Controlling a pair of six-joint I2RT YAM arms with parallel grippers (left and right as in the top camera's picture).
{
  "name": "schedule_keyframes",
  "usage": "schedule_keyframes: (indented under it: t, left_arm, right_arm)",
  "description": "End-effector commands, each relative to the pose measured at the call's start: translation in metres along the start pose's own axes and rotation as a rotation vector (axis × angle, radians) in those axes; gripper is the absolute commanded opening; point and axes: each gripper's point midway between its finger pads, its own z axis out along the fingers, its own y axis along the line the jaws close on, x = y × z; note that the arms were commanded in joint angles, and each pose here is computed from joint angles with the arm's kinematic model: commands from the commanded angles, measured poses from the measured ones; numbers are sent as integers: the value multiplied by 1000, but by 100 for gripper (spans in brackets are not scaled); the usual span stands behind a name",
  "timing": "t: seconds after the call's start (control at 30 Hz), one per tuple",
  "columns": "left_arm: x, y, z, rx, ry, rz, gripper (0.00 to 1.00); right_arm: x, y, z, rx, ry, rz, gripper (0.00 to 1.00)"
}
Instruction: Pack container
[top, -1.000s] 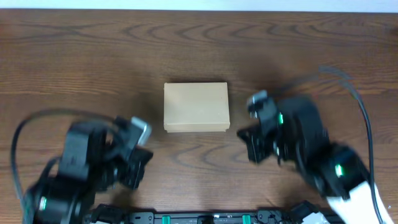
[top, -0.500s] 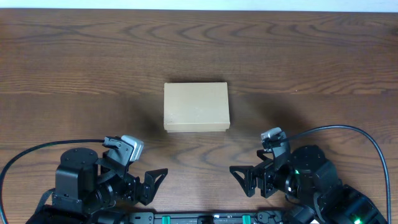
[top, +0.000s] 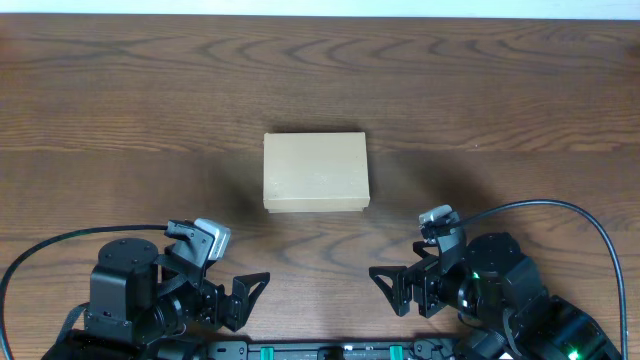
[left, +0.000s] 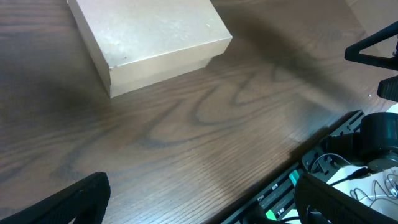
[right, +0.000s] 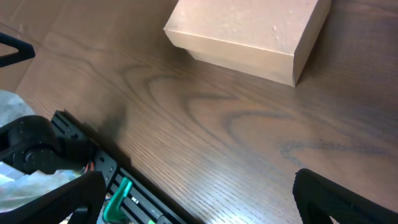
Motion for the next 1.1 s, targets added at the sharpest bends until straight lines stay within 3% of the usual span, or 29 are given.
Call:
schedule_keyframes:
  t: [0.0,0.23,0.43,0.83,1.07]
  left_arm:
    - [1,3,0,-20,-1,9,95]
    - [-21,55,5,-245,-202,37,95]
    - [-7,91,26,-311,-370,43,95]
    - [31,135,65,-396,-371,-11,95]
    - [32,140,73,-394,-426,15,95]
  right_arm:
    - [3,-2,2,11,9,12,99]
    - [3,-2,2,11,9,11,99]
    - [3,-2,2,11,9,12,99]
    - [3,-2,2,11,9,12,99]
    - [3,-2,2,11,9,12,99]
